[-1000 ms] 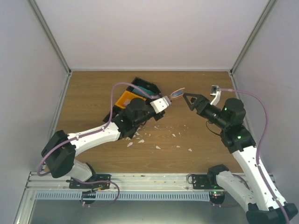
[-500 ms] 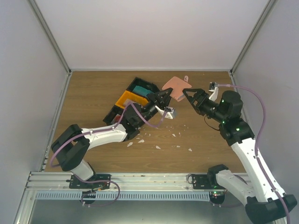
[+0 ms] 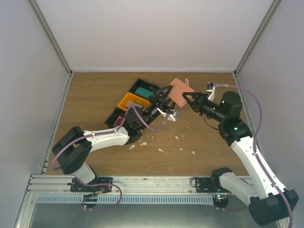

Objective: Put the credit cards into the card holder
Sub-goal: Close the card holder at the center of the board.

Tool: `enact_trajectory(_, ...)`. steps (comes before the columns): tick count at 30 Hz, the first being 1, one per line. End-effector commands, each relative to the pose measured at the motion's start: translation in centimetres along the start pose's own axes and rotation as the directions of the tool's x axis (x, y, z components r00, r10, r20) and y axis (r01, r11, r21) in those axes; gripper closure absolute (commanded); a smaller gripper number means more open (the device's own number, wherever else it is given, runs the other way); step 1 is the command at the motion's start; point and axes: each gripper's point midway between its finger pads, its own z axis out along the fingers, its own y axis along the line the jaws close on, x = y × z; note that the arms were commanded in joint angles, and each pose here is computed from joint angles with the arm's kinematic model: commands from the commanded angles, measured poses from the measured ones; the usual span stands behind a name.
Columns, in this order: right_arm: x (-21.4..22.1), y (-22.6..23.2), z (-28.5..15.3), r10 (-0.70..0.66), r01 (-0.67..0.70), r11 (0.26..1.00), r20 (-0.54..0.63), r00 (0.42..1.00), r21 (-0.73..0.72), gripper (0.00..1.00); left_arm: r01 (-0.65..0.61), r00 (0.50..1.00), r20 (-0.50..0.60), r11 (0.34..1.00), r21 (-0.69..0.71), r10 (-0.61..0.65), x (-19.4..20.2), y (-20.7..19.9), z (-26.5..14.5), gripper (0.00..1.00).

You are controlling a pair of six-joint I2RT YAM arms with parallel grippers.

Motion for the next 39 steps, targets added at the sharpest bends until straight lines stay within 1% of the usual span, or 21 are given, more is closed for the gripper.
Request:
enact_trajectory(1,-1.0,2.2,-0.7,-0.112,0.118,0.989,0.074,0.991,-0.091,0.99,0.184,0.982,0.003,0.968,-0.173,-0.187,-0.6,4.9,-0.5,0.02)
enact_trajectory(2,-1.7,2.9,-1.1,-0.151,0.162,0.982,0.115,0.982,-0.100,0.99,0.224,0.973,-0.016,0.960,-0.168,-0.230,-0.4,4.9,-0.6,0.01)
enact_trajectory(4,-2.4,3.9,-1.6,-0.210,0.230,0.967,0.170,0.963,-0.109,1.00,0.356,0.929,-0.043,0.918,-0.174,-0.368,0.2,5.0,-1.0,0.01)
enact_trajectory(5,-2.7,4.2,-1.7,-0.232,0.255,0.961,0.188,0.954,-0.110,0.99,0.445,0.886,-0.049,0.876,-0.186,-0.461,0.4,5.4,-1.3,0.01)
enact_trajectory(6,-3.0,4.4,-1.8,-0.252,0.278,0.954,0.205,0.946,-0.111,0.99,0.541,0.827,-0.055,0.818,-0.196,-0.560,0.6,5.9,-1.7,0.01)
enact_trajectory(7,-3.1,4.6,-1.9,-0.268,0.298,0.948,0.219,0.938,-0.116,0.99,0.649,0.743,-0.055,0.737,-0.185,-0.668,0.6,6.2,-2.0,0.01)
enact_trajectory(8,-3.3,4.8,-2.0,-0.279,0.312,0.942,0.230,0.932,-0.121,0.99,0.748,0.642,-0.057,0.641,-0.171,-0.765,0.5,6.5,-2.3,0.01)
enact_trajectory(9,-3.3,4.9,-2.0,-0.288,0.324,0.937,0.237,0.928,-0.129,0.99,0.832,0.525,-0.066,0.528,-0.167,-0.848,0.4,6.9,-2.7,0.01)
enact_trajectory(11,-3.1,5.2,-2.0,-0.302,0.345,0.926,0.243,0.922,-0.154,0.99,0.946,0.246,-0.136,0.268,-0.182,-0.960,0.7,6.4,-3.2,0.01)
enact_trajectory(12,-2.8,5.2,-2.0,-0.311,0.355,0.918,0.236,0.921,-0.174,0.99,0.980,0.104,-0.156,0.129,-0.155,-0.982,-0.4,7.2,-3.3,0.01)
enact_trajectory(13,-2.5,5.5,-1.9,-0.320,0.367,0.909,0.234,0.918,-0.197,0.99,0.995,0.013,-0.181,0.032,-0.098,-0.983,-1.8,7.0,-3.6,0.01)
enact_trajectory(14,-2.2,5.6,-1.9,-0.329,0.378,0.899,0.228,0.916,-0.221,1.00,0.998,-0.053,-0.188,-0.049,-0.026,-0.981,-3.3,7.2,-4.1,0.01)
enact_trajectory(17,-1.0,5.9,-2.1,-0.325,0.382,0.870,0.219,0.920,-0.311,0.99,0.950,-0.312,-0.157,-0.311,-0.033,-0.937,-3.8,7.3,-5.8,0.01)
enact_trajectory(19,-0.3,5.8,-2.3,-0.301,0.360,0.858,0.209,0.930,-0.366,0.99,0.912,-0.409,-0.156,-0.406,-0.052,-0.899,-3.6,6.9,-6.3,0.01)
enact_trajectory(20,0.0,5.7,-2.3,-0.290,0.348,0.854,0.201,0.936,-0.386,0.99,0.896,-0.441,-0.171,-0.443,-0.031,-0.881,-4.1,6.7,-6.3,0.01)
enact_trajectory(25,0.9,5.6,-2.1,-0.268,0.312,0.844,0.162,0.950,-0.436,0.99,0.827,-0.553,-0.199,-0.562,-0.011,-0.809,-4.9,5.9,-5.5,0.01)
enact_trajectory(27,1.2,5.6,-2.1,-0.259,0.301,0.839,0.154,0.954,-0.453,0.99,0.798,-0.594,-0.209,-0.602,-0.033,-0.777,-4.7,4.9,-5.3,0.06)
enact_trajectory(29,1.4,5.7,-2.0,-0.259,0.298,0.838,0.147,0.955,-0.457,1.00,0.780,-0.618,-0.218,-0.624,-0.048,-0.755,-4.5,3.8,-4.9,0.12)
enact_trajectory(31,1.6,5.7,-1.9,-0.262,0.296,0.835,0.138,0.955,-0.463,1.00,0.772,-0.624,-0.228,-0.635,-0.034,-0.747,-4.7,3.5,-4.4,0.21)
enact_trajectory(36,2.5,6.0,-2.1,-0.264,0.283,0.818,0.111,0.958,-0.501,1.00,0.772,-0.604,-0.225,-0.632,0.073,-0.764,-5.9,4.8,-3.8,0.44)
enact_trajectory(39,2.8,5.8,-2.1,-0.265,0.279,0.819,0.101,0.959,-0.502,0.99,0.771,-0.605,-0.201,-0.630,0.093,-0.771,-5.9,5.3,-3.9,0.49)
